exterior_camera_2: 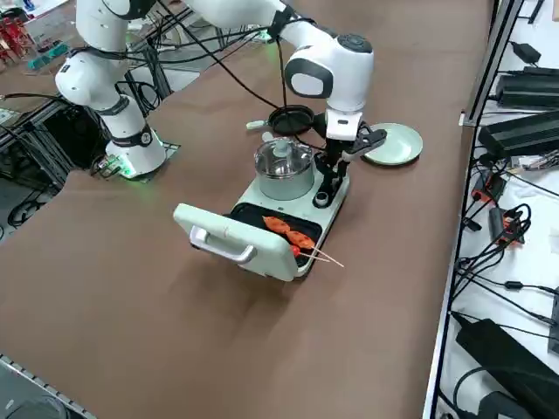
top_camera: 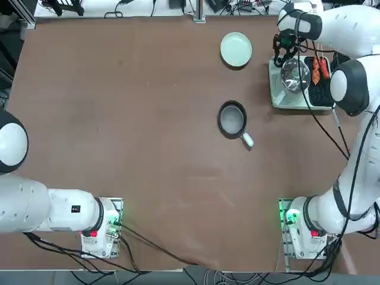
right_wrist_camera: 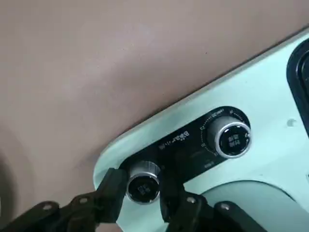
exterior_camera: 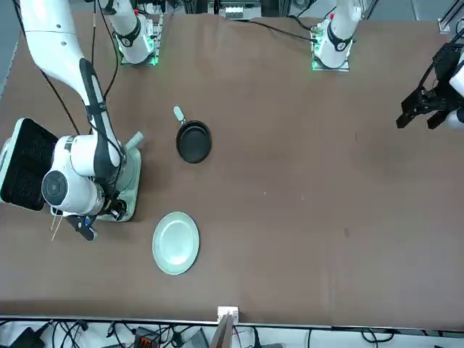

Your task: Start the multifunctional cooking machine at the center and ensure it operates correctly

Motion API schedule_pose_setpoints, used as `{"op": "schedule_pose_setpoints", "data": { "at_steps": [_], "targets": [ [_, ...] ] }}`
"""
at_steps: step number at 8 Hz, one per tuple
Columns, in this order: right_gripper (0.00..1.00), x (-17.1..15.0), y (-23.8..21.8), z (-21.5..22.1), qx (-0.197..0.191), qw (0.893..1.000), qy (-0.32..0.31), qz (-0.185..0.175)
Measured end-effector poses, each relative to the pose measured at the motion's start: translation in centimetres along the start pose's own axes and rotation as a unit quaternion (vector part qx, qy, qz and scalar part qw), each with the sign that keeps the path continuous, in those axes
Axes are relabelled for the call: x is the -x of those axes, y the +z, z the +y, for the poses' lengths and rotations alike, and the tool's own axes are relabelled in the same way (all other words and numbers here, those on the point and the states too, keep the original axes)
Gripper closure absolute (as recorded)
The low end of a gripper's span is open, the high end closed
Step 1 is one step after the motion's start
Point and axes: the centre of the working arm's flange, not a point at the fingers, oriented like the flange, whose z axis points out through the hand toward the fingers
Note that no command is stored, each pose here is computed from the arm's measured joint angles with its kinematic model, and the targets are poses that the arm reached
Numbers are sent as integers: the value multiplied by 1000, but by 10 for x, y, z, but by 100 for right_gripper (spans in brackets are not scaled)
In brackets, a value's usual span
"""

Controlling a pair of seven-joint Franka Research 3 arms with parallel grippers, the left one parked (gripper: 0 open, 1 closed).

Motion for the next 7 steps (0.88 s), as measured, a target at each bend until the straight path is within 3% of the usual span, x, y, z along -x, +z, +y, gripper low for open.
{"op": "schedule_pose_setpoints", "data": {
  "at_steps": [4, 7],
  "targets": [
    [58, 1, 0, -1, 0, 992, -128, 0],
    [58, 2, 0, -3, 2, 962, -274, 1]
  ]
}}
